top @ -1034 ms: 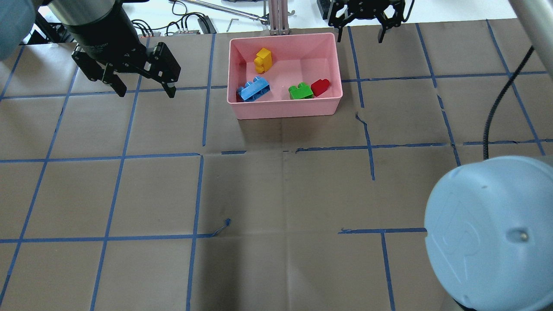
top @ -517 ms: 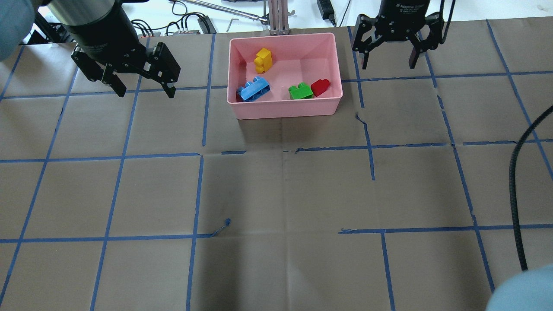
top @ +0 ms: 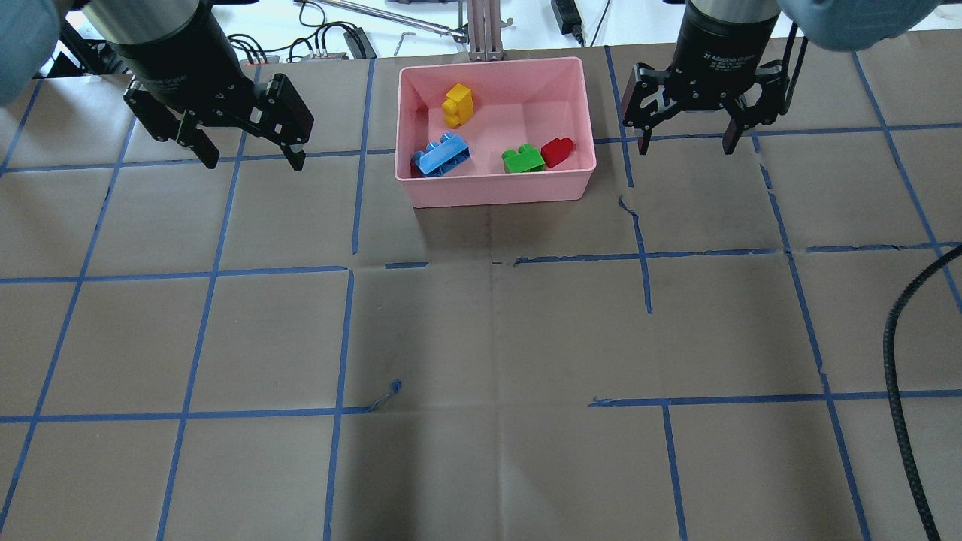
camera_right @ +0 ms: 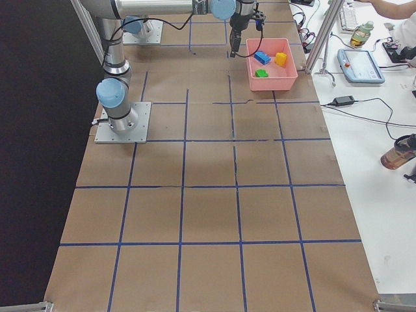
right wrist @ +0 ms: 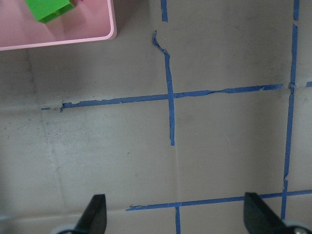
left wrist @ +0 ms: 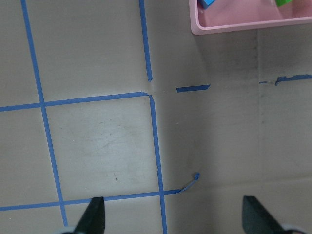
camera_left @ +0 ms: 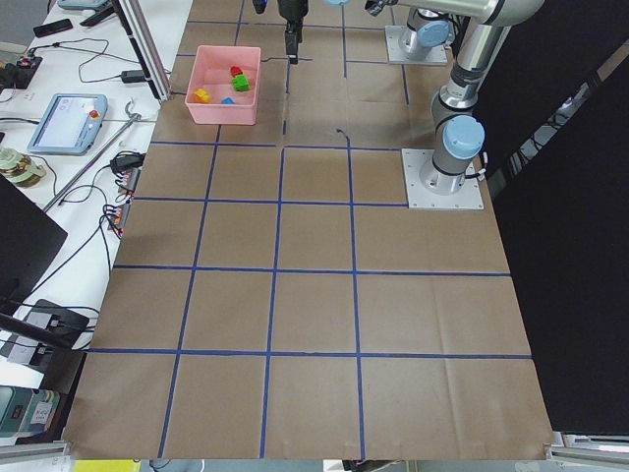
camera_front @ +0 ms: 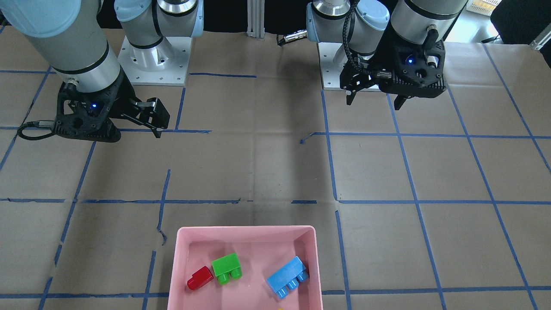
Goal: Put all blocks into box
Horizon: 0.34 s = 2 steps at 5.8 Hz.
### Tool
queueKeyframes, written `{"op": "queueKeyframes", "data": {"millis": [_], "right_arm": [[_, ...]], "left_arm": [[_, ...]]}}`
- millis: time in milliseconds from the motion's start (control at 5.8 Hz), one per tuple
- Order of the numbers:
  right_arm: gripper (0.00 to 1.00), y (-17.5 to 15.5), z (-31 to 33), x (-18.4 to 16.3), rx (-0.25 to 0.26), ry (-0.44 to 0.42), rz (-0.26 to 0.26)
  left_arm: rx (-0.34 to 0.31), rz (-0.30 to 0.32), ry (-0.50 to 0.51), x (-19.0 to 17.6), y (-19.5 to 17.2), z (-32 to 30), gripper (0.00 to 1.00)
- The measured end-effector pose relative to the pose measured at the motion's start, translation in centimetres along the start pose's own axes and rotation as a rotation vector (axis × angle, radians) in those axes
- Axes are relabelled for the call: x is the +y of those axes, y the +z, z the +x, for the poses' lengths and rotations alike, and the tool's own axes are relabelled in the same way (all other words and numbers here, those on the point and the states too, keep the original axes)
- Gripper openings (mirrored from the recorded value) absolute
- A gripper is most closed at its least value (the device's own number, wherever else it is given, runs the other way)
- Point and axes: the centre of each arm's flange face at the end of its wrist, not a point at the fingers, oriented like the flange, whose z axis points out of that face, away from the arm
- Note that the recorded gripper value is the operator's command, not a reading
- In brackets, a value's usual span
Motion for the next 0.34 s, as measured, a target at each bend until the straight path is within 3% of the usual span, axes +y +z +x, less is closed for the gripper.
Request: {"op": "queueKeyframes", "data": {"millis": [345], "right_arm": [[1.0,-0.12,0.03,0.14,-0.001,0.001,0.006]], "left_arm": [[0.0,0.0,0.0,-0.01,0.01,0.0,0.99]]}}
